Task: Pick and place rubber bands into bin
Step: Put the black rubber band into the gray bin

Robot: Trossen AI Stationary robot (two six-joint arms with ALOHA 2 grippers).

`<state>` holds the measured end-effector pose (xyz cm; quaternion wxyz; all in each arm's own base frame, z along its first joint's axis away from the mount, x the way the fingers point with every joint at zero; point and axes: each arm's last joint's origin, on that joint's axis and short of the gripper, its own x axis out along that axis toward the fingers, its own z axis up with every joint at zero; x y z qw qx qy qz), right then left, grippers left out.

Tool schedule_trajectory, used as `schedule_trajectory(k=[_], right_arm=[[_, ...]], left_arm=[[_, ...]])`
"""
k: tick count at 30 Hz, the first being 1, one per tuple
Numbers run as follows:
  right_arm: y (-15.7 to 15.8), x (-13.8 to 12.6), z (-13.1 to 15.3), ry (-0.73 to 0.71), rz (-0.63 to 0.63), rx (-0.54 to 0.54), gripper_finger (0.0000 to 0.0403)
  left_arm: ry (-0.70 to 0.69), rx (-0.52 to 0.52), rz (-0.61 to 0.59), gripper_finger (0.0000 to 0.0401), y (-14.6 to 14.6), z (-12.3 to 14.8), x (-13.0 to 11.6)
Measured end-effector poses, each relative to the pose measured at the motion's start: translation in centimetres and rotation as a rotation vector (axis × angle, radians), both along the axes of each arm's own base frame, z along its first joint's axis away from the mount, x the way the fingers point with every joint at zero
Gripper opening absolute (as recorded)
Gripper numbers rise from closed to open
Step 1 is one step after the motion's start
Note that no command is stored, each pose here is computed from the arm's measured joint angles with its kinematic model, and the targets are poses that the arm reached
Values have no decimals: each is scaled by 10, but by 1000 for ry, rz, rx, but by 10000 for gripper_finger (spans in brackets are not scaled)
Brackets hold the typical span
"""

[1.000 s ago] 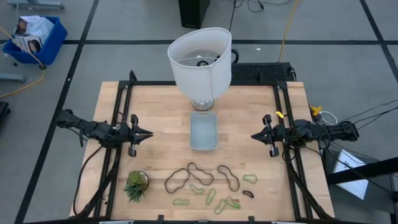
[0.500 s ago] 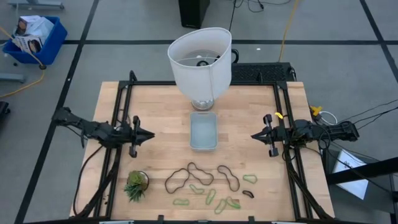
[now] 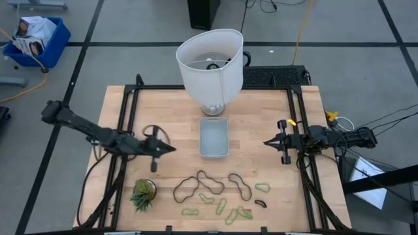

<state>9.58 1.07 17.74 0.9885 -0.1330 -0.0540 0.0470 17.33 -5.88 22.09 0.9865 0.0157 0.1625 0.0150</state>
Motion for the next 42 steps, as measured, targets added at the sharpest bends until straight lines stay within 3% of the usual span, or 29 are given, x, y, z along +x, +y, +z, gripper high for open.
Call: schedule_trajectory(k=[12, 17, 20, 23, 28, 32, 38, 42], right_arm=[[0, 0, 0, -9, -4, -52, 0], [0, 0, 2, -18, 4, 1, 0], [0, 0, 3, -26, 11, 58, 0], [0, -1, 5, -40, 14, 80, 0], [0, -1, 8, -76, 6, 80, 0], [-1, -1, 9, -82, -32, 90, 0], [-2, -1, 9, -80, -35, 122, 0], [-2, -1, 9, -80, -36, 121, 0]], left_arm=[[153, 89, -56, 9, -52, 5, 88], [175, 103, -82, 9, -68, 2, 112], [199, 175, -110, 10, -74, -5, 123], [229, 221, -150, 10, -81, -14, 133], [265, 180, -217, 10, -92, -24, 144], [323, 211, -258, 10, -100, -39, 144], [387, 233, -271, 12, -104, -53, 143], [391, 268, -265, 37, -105, -64, 146]])
